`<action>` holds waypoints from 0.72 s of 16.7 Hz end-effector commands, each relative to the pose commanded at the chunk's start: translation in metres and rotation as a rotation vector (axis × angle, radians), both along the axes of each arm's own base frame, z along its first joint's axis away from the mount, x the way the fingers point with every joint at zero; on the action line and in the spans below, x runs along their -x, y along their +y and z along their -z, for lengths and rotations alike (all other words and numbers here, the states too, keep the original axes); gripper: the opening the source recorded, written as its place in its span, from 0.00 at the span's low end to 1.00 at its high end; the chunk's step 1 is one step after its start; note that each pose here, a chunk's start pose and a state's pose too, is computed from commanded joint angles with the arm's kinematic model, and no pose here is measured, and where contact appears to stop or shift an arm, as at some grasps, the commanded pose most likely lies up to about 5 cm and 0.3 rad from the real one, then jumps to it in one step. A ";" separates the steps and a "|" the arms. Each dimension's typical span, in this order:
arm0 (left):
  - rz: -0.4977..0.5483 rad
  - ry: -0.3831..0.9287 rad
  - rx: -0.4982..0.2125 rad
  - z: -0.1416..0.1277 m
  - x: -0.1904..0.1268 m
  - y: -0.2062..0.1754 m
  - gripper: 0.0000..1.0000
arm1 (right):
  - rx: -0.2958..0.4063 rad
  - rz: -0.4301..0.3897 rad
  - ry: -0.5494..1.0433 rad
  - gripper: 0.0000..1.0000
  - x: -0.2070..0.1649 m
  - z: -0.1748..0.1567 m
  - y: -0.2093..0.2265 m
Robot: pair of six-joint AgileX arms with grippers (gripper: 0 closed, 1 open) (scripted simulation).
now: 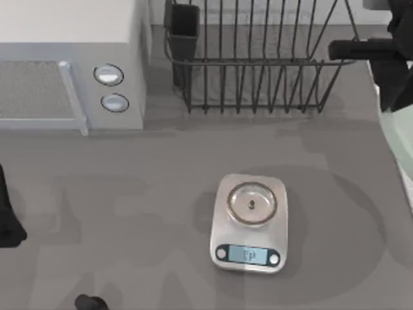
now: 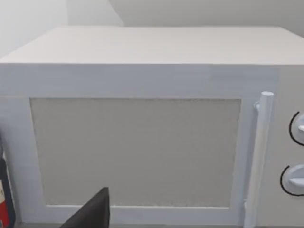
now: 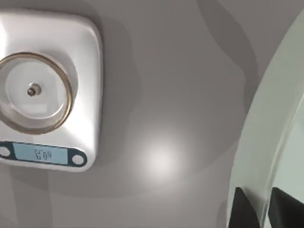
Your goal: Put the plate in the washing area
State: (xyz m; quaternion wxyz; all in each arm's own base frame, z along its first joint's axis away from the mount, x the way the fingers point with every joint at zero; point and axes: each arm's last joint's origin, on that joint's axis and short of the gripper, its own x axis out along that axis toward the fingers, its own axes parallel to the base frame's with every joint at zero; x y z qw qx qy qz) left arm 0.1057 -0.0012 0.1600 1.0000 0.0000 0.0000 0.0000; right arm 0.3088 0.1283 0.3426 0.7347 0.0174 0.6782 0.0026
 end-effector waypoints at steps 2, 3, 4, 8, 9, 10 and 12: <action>0.000 0.000 0.000 0.000 0.000 0.000 1.00 | -0.005 0.000 -0.012 0.00 0.009 -0.020 -0.005; 0.000 0.000 0.000 0.000 0.000 0.000 1.00 | -0.006 0.000 -0.016 0.00 0.012 -0.026 -0.006; 0.000 0.000 0.000 0.000 0.000 0.000 1.00 | -0.007 0.000 -0.018 0.00 0.013 -0.028 -0.007; 0.000 0.000 0.000 0.000 0.000 0.000 1.00 | -0.006 -0.003 -0.016 0.00 0.013 -0.027 -0.005; 0.000 0.000 0.000 0.000 0.000 0.000 1.00 | -0.006 -0.003 -0.015 0.00 0.012 -0.027 -0.005; 0.000 0.000 0.000 0.000 0.000 0.000 1.00 | -0.004 -0.003 -0.013 0.00 0.009 -0.026 -0.006; 0.000 0.000 0.000 0.000 0.000 0.000 1.00 | 0.002 -0.004 -0.004 0.00 -0.007 -0.022 -0.011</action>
